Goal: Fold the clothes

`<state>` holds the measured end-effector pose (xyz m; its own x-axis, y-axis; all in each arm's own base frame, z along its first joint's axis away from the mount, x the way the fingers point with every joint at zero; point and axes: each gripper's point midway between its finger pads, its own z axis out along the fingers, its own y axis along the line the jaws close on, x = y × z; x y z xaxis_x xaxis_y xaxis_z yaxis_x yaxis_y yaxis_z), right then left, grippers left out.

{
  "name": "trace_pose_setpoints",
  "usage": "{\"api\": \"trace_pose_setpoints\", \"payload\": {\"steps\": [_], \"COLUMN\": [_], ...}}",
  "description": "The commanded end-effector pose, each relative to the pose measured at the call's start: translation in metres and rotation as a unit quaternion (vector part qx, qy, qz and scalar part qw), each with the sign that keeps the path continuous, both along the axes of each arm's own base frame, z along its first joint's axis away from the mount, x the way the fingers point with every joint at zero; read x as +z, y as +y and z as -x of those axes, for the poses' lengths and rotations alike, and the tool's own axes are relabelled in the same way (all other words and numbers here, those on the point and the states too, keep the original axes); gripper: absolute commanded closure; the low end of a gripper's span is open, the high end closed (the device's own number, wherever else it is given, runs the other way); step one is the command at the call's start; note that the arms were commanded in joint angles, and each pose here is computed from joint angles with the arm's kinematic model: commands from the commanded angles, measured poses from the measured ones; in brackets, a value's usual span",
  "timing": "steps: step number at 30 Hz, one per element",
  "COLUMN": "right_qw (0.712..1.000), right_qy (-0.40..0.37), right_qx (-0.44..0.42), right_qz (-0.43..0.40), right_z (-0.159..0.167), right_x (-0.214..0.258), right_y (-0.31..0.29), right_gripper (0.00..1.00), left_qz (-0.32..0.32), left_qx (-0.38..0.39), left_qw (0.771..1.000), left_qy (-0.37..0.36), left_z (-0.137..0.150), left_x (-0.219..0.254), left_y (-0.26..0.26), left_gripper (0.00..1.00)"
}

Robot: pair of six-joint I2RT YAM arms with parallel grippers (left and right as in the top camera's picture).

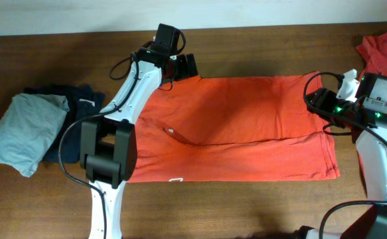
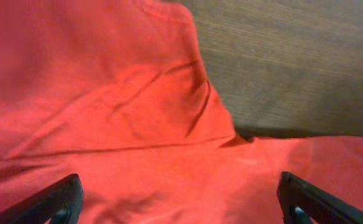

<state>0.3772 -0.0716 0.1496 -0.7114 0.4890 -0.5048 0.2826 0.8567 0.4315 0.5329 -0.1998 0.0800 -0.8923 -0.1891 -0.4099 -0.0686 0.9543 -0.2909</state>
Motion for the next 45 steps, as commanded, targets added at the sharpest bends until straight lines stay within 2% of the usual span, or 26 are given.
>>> {"api": "trace_pose_setpoints", "payload": {"steps": [1,8,11,15,19,29,35,39,40,45], "right_qw": [1.000,1.000,1.000,1.000,1.000,1.000,1.000,1.000,1.000,1.000], "right_qy": [-0.006,-0.004,-0.004,0.000,0.004,0.009,0.014,0.017,0.018,0.024], "right_qx": [0.003,0.000,0.000,0.001,0.001,0.001,0.001,0.001,0.001,0.001], "right_qz": [0.009,0.006,0.006,0.004,0.003,0.001,0.000,-0.001,-0.002,-0.004], "right_z": [-0.004,-0.004,-0.004,-0.002,-0.001,0.001,0.003,0.004,0.005,0.007], "right_x": [0.005,0.005,0.005,0.004,0.002,0.001,-0.001,-0.001,-0.002,-0.003], "right_y": [-0.001,-0.001,-0.001,0.000,0.000,0.001,0.001,0.002,0.002,0.003], "right_gripper": [0.39,0.39,0.39,0.39,0.39,0.39,0.40,0.40,0.40,0.40], "left_qz": [-0.042,-0.049,-0.044,-0.085,-0.092,-0.100,-0.101,-0.107,-0.107,-0.109], "left_qx": [-0.038,-0.037,-0.098,-0.123,-0.143,-0.156,-0.157,-0.165,-0.165,-0.168], "left_qw": [0.998,0.997,0.988,0.972,0.961,0.966,0.964,0.961,0.961,0.964], "left_qy": [-0.023,-0.054,-0.112,-0.179,-0.217,-0.183,-0.189,-0.195,-0.193,-0.176], "left_z": [-0.004,-0.027,-0.045,-0.068,-0.082,-0.086,-0.093,-0.096,-0.096,-0.092], "left_x": [0.009,0.028,0.044,0.059,0.057,-0.022,-0.039,-0.050,-0.052,-0.072], "left_y": [0.004,0.034,0.028,0.030,0.016,-0.002,-0.004,-0.005,-0.005,-0.004], "left_gripper": [0.01,0.02,0.02,0.02,0.01,0.01,0.02,0.11,0.16,0.24]}}
